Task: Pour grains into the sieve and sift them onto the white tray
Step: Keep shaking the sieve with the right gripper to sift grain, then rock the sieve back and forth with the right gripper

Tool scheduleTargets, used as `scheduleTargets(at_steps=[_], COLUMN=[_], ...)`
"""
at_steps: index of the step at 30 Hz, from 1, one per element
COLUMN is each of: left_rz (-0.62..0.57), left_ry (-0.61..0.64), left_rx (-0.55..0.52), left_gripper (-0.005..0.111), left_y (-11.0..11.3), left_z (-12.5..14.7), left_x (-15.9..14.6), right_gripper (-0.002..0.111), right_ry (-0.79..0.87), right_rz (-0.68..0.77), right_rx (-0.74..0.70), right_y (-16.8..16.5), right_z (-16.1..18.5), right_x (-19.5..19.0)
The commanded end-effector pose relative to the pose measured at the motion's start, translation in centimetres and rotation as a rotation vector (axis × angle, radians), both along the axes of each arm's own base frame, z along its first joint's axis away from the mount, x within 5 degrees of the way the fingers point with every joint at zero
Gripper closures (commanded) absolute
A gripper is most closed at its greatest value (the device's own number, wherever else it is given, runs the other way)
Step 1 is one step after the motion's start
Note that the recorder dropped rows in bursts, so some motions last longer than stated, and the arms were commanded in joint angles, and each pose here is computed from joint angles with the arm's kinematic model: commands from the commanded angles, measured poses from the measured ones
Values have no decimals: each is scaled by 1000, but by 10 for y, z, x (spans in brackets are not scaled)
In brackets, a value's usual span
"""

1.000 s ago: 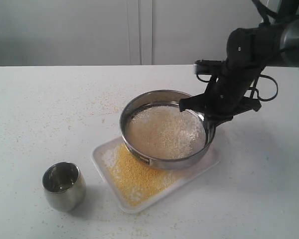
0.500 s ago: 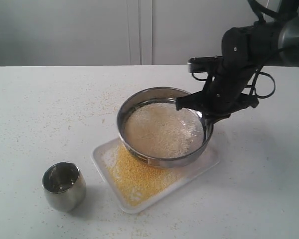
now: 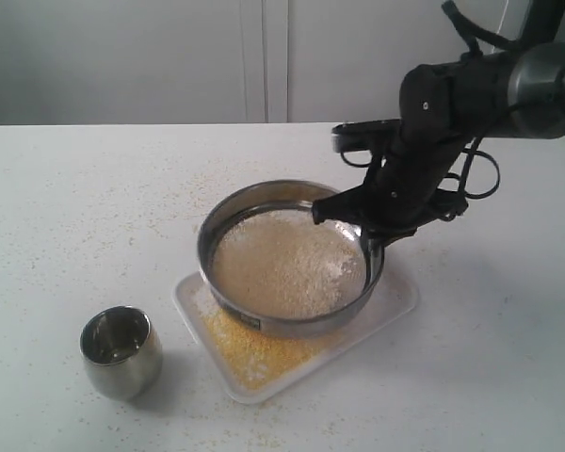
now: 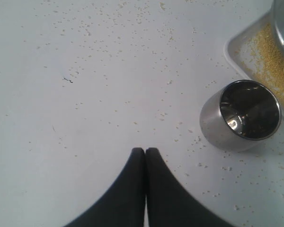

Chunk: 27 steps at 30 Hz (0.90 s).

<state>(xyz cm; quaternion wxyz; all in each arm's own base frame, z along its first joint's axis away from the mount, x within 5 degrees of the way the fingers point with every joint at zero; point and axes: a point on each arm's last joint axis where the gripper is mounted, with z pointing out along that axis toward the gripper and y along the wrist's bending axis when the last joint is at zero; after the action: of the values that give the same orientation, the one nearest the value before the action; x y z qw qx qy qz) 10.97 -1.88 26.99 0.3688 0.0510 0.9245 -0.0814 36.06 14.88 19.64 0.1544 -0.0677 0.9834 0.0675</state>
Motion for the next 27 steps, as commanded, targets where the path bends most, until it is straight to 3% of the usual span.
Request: scheduleTargets(at_steps=[1,2,4,6,9,12,14,17,19,24,27], left_rz=[2,2,2,2,2,2,2,2,2,2,2], left_ry=[6,6,6,6,6,6,6,6,6,6,6], left_rx=[-5,-5,-5,-5,-5,-5,-5,-5,-5,-5,-5], left_gripper=[107,107,107,107,107,107,107,107,107,107,107], left_y=[0,0,0,0,0,0,0,0,0,0,0], left_z=[-2,-2,-2,-2,-2,-2,-2,-2,-2,-2,-2], left_x=[-2,-2,-2,-2,-2,-2,-2,-2,-2,-2,-2], right_gripper=[108,108,108,108,108,108,108,108,108,108,108], right_ry=[52,65,26,-26,7,72,36,-51,-31,29,-80], right_rz=[32,120,134,-18,-145,125,207,14,-110,247,84], right_rx=[100,96,47,19,89,112,42,-35,23,57,10], right_y=[-2,5,3,-13,-25,-2,1,-19,-26,9,-4], right_z=[-1,0,1,1,-2,0,3,4,2,5,5], right_x=[1,-4,-3,8,14,-2,-5,10,13,-8,7])
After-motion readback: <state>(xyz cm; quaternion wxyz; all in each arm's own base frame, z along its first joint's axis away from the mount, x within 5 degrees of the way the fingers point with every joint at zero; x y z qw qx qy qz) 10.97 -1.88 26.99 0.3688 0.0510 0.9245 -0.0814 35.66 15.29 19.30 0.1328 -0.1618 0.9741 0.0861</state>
